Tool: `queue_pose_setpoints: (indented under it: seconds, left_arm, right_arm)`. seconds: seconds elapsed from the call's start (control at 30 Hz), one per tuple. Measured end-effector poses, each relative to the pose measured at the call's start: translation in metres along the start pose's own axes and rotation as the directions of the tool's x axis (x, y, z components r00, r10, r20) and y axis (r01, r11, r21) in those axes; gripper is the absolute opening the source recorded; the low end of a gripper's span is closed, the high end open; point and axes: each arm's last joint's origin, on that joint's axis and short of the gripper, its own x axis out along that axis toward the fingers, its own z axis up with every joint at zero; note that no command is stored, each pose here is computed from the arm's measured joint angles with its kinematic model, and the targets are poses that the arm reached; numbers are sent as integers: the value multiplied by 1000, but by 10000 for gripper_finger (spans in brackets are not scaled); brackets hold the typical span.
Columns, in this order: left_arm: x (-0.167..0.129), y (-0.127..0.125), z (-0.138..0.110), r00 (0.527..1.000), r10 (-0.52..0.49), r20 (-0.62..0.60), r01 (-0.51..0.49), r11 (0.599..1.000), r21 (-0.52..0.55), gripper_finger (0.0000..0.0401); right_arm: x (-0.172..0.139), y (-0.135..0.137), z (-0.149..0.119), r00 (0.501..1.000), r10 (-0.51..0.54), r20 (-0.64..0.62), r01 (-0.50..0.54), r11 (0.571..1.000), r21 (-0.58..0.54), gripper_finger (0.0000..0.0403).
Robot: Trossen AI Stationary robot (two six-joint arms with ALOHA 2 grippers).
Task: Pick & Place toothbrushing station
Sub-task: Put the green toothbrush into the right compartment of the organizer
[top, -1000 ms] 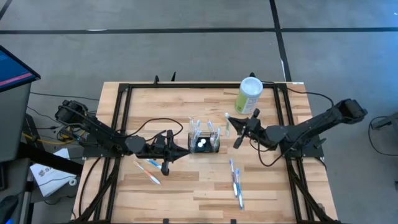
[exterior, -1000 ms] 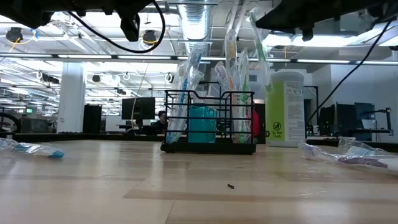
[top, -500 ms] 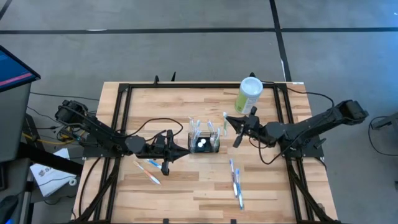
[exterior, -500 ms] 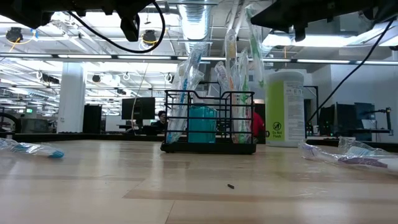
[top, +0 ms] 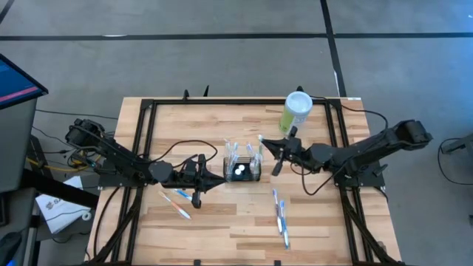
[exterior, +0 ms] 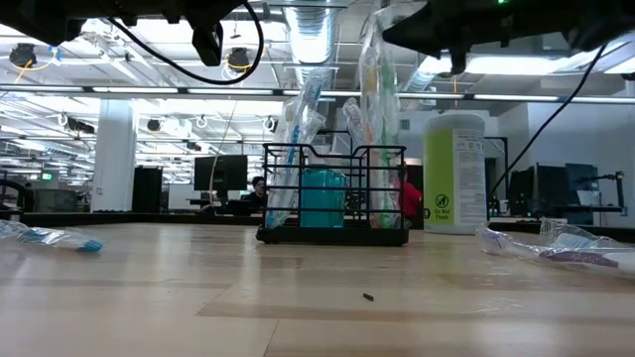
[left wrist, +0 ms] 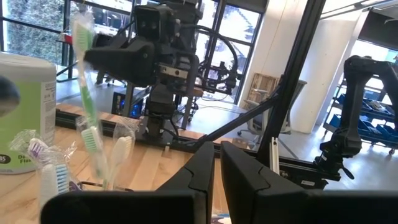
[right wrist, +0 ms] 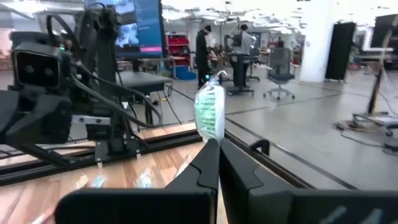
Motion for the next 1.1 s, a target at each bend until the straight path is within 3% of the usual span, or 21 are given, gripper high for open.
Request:
queue_pose_setpoints:
  seconds: [0.6, 0.77, 1.1]
  left_arm:
    - [0, 0, 0, 1000, 0, -2, 0, 1000, -11, 21]
    - [0, 0, 0, 1000, 0, -2, 0, 1000, -11, 21]
    - [0, 0, 0, 1000, 4, -2, -4, 1000, -8, 21]
  right_arm:
    - [17, 7, -29, 999, 22, -42, -23, 1000, -18, 0]
    - [6, 1, -40, 998, 24, -54, -24, 1000, 0, 0]
    - [-26, -11, -61, 997, 34, 68, -41, 995, 93, 0]
